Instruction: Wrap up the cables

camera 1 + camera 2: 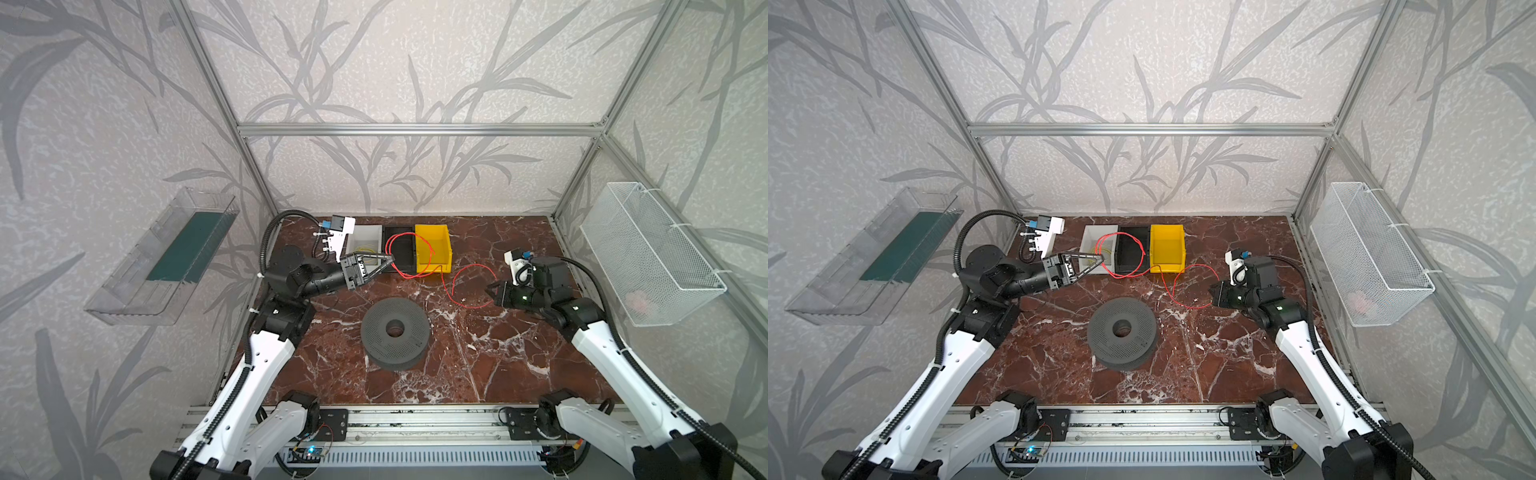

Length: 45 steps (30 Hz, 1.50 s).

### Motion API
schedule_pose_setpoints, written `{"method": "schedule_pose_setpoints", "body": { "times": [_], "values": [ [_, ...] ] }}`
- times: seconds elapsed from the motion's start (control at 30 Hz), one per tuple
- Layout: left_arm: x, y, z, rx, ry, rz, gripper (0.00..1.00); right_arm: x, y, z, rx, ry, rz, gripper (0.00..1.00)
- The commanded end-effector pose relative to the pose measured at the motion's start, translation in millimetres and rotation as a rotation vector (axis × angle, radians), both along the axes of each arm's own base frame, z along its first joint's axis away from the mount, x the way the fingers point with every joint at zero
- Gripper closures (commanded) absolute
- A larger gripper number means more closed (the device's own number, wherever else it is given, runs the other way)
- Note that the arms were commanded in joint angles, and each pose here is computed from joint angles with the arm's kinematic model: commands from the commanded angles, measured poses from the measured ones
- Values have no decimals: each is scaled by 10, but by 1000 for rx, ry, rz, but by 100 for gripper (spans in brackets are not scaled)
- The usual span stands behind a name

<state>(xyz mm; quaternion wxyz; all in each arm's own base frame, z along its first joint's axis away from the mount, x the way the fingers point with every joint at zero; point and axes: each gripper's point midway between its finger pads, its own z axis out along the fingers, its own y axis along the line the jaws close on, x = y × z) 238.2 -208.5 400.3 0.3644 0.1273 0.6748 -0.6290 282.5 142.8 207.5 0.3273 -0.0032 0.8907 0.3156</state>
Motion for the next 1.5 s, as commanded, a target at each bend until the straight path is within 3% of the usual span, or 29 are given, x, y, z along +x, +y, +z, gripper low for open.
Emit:
{"method": "schedule_pose_setpoints", "body": {
  "times": [0.0, 0.07, 0.13, 0.23, 0.33, 0.53, 0.73, 0.97, 1.17, 1.3, 1.47],
  "values": [
    [-121, -74, -6, 33, -31, -56, 100, -182, 220, 365, 102, -58, 148, 86],
    [-160, -134, -89, 53, -22, -85, 100, -260, 307, 668, 145, -132, 220, 64],
    [-162, -160, -128, 51, -13, -100, 100, -327, 282, 886, 105, -187, 251, 40],
    [-150, -176, -174, 49, 1, -113, 100, -388, 146, 1083, -8, -241, 238, 28],
    [-168, -200, -105, 5, -4, -150, 100, -443, 131, 1192, -17, -284, 246, 24],
    [-256, -248, -2, -63, 22, -260, 100, -398, 527, 1318, 217, -358, 381, 22],
    [-317, -247, -193, 38, 39, -228, 100, -334, 885, 1593, 297, -407, 482, 25],
    [-449, -261, -126, 25, 13, -255, 100, -434, 1031, 1728, 286, -499, 624, 25],
    [-445, -264, 59, -55, 52, -271, 100, -625, 1020, 1427, 252, -520, 692, 25],
    [-439, -266, 179, -119, 83, -295, 100, -644, 1011, 1218, 199, -519, 657, 25],
    [-425, -256, 140, -109, 111, -262, 100, -646, 979, 1096, 113, -573, 618, 22]
  ]
}}
